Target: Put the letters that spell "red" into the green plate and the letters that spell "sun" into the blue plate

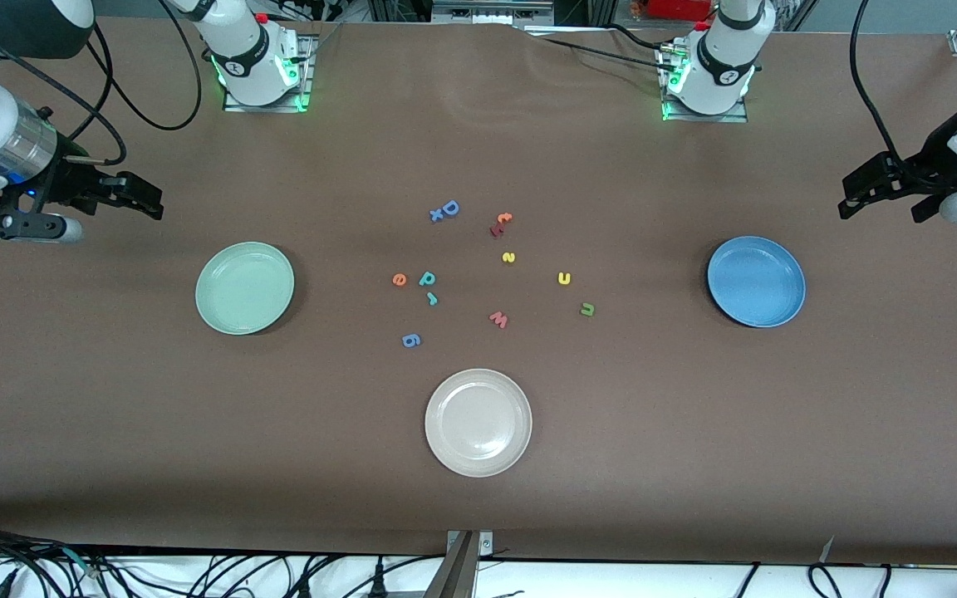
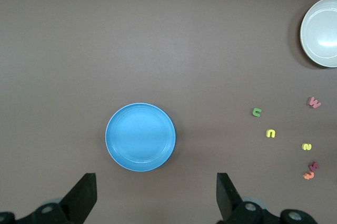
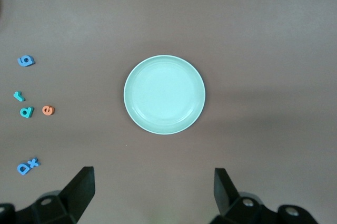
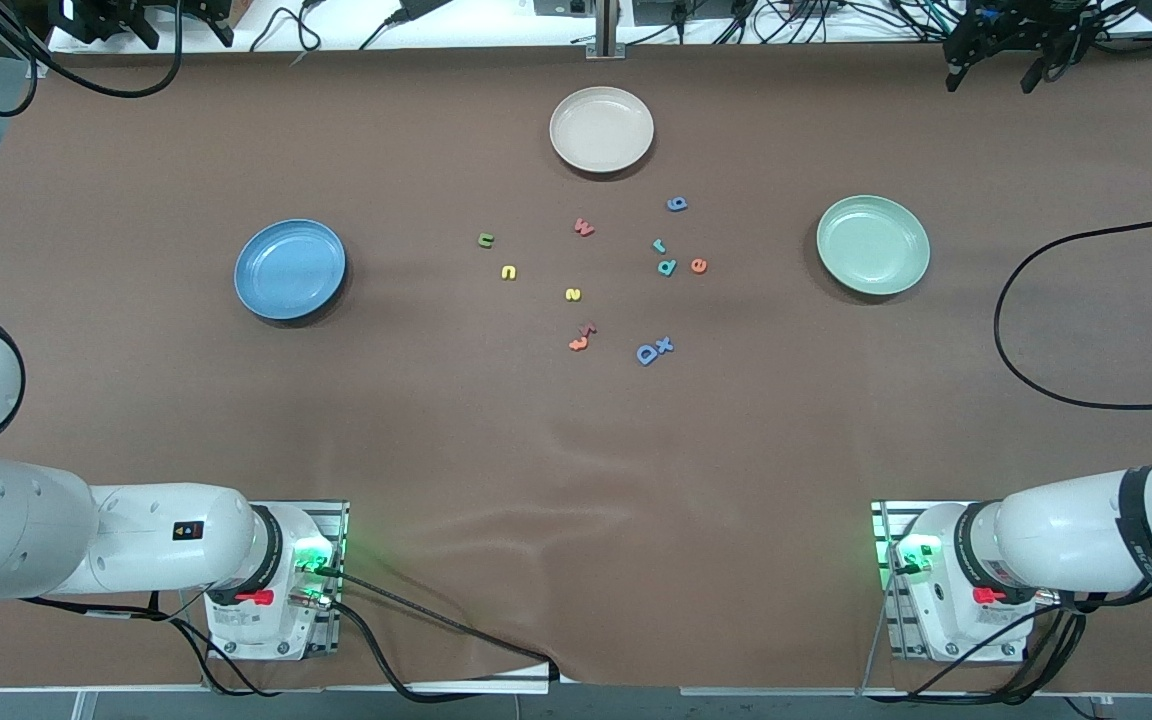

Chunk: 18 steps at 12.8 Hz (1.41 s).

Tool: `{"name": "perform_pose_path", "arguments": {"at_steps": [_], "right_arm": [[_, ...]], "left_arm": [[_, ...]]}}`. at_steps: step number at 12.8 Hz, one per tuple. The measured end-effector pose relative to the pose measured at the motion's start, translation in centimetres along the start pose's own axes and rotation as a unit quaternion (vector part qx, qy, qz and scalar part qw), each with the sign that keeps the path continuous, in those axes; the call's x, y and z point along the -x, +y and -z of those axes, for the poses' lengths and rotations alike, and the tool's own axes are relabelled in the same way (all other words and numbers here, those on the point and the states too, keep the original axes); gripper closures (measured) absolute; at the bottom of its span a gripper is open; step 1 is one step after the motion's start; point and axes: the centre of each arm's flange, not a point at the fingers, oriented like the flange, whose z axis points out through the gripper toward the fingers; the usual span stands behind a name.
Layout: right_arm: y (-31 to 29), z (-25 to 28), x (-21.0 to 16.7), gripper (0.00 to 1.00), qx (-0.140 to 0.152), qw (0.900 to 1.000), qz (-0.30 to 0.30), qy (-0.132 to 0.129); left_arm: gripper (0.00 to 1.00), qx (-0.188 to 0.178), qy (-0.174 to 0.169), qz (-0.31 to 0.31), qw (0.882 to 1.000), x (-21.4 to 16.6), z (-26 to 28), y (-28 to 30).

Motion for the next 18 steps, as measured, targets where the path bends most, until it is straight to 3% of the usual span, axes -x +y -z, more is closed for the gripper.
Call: {"name": "perform_pose_path", "arguments": {"at_steps": [14,18], "right_arm": [[-5.2,-2.8,-1.5,0.0,0.001,1.0,0.021,0.009],[-8.3,-4.9,-1.6,0.0,0.007,0.999,0.046,-0.006]], "left_arm": [[0.0,0.0,-0.004,0.0,1.0,-0.2,-0.5,0.0],[0.0,0.002,-0.049,0.003,0.999,0.5,-2.6,0.0]]}}
